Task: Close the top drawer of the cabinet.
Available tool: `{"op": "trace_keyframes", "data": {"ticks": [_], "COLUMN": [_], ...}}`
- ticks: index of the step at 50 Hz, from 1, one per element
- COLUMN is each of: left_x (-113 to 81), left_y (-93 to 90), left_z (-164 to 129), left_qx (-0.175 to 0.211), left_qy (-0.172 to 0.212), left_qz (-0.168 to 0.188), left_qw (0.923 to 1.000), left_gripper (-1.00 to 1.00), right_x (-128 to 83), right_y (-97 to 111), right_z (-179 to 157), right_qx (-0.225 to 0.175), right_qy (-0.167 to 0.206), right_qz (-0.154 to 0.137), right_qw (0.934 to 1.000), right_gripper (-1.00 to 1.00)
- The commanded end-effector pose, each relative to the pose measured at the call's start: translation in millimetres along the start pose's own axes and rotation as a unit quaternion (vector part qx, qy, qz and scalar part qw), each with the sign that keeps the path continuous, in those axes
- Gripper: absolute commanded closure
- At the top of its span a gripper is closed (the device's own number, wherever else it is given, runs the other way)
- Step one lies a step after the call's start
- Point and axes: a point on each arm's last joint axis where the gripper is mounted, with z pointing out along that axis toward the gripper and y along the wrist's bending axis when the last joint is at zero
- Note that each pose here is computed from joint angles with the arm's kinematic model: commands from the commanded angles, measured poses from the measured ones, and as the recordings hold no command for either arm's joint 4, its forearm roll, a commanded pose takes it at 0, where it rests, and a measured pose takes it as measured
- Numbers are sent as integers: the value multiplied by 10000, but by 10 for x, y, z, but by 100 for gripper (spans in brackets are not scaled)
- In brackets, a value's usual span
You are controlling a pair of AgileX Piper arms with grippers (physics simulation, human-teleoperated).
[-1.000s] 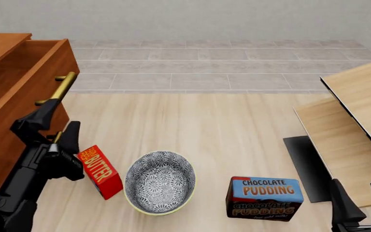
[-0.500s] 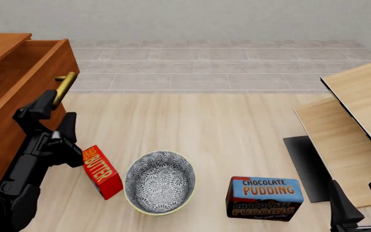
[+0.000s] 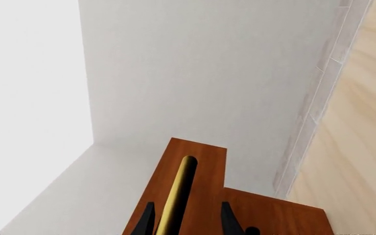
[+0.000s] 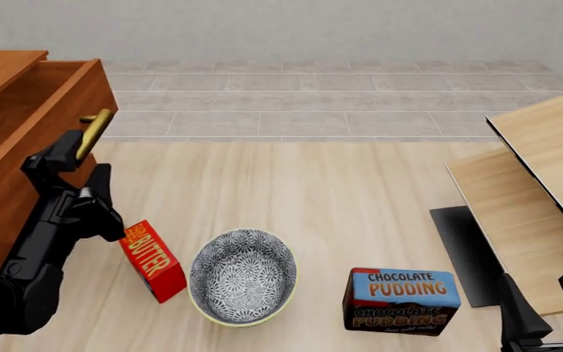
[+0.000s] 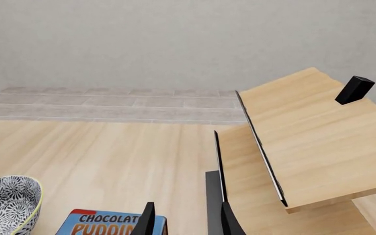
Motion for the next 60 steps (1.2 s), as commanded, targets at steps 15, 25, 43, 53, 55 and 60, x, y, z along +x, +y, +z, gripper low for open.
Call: {"op": "trace_keyframes", "data": {"ticks": [15, 25, 43, 53, 55, 60], "left_x": [165, 204, 277, 310, 320, 331], "left_y": [-30, -27, -32, -25, -26, -25], "left_z": [21, 16, 16, 26, 23, 8], "left_qx": [44, 40, 48, 31, 35, 40], "left_qy": [346, 422, 563, 623, 642, 669], "left_qz": [2, 14, 54, 91, 102, 102], "left_qw": [9994, 9991, 9984, 9980, 9979, 9977], "left_gripper": [-100, -100, -100, -100, -100, -100], "right_x": [0, 2, 3, 6, 7, 5], "right_y": [-1, -1, 1, 2, 3, 4], "right_z": [0, 0, 0, 0, 0, 0], "right_qx": [7, 12, -13, -18, -23, -35], "right_qy": [0, 8, 28, 44, 38, 28], "right_qz": [-10, -20, -33, -15, -17, -24], "right_qw": [10000, 10000, 10000, 10000, 10000, 10000], "right_gripper": [-100, -100, -100, -100, -100, -100]}}
